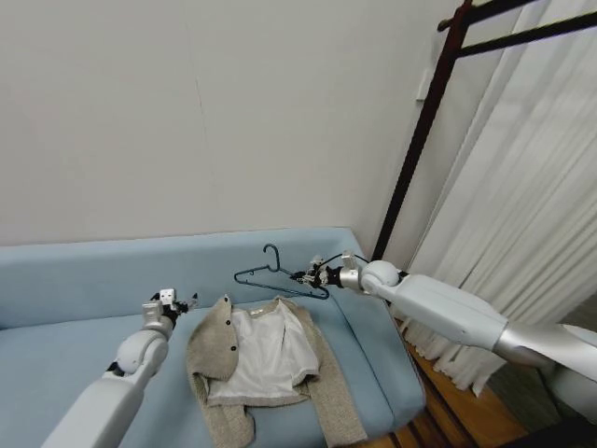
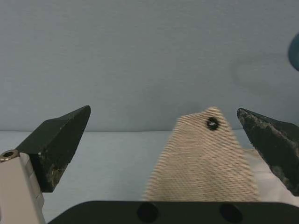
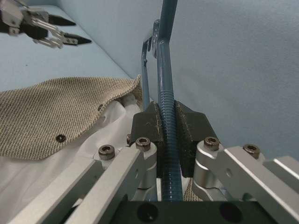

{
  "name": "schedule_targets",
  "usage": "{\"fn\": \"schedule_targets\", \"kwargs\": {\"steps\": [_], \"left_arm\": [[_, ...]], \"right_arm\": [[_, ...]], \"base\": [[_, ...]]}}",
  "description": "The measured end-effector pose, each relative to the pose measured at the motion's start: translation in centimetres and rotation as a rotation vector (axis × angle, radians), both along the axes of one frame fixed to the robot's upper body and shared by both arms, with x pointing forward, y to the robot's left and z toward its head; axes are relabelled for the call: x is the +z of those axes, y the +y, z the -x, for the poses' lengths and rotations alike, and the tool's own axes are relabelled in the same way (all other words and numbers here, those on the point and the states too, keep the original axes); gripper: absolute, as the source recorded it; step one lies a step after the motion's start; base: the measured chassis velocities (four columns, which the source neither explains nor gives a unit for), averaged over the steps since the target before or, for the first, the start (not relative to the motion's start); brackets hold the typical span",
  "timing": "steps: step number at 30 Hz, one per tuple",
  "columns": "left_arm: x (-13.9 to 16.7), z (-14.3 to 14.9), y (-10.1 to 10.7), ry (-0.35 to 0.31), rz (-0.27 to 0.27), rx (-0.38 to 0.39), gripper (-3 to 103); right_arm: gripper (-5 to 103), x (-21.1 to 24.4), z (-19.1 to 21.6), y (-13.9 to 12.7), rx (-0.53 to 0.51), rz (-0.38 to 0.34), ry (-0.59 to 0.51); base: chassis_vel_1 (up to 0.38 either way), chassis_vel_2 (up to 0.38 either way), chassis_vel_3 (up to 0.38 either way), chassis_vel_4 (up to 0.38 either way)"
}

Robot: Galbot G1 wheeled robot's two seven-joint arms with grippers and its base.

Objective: Pick up the clothes from the sofa and hang them on the clothes hanger.

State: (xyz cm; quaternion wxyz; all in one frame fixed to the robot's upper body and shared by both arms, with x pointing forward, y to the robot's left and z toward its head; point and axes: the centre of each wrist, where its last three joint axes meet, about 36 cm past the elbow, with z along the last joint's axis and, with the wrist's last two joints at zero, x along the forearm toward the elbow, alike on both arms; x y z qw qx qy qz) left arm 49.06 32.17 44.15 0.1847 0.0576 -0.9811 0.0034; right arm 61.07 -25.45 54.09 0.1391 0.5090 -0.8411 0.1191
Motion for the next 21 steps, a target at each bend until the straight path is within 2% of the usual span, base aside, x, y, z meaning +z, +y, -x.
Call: {"fn": "schedule_targets", "kwargs": {"steps": [6,13,18,21], "left_arm": [[-2.5,-2.9,-4.1,0.052,0.038,-0.034,100],[-6.0,-6.2,-8.4,0.103,0.031,-0.023,100],[-7.3,-7.8,-10.1,0.120,0.000,0.008,100],[-7.9,-8.5,-10.3,0.130,-0.015,0.027,100]], "right_arm": [[8,0.0,0.7,-2.1,-0.036,-0.002,-0.007],[8,0.1,2.2,-4.7,-0.073,-0.006,-0.007],[8,0.0,2.6,-5.8,-0.094,-0.006,-0.005],[8,-0.2,2.8,-6.3,-0.106,-0.007,-0.003]], "base": [[0.000,0.000,0.000,0.000],[0.000,0.000,0.000,0.000],[0.000,0.000,0.000,0.000],[0.000,0.000,0.000,0.000]]}}
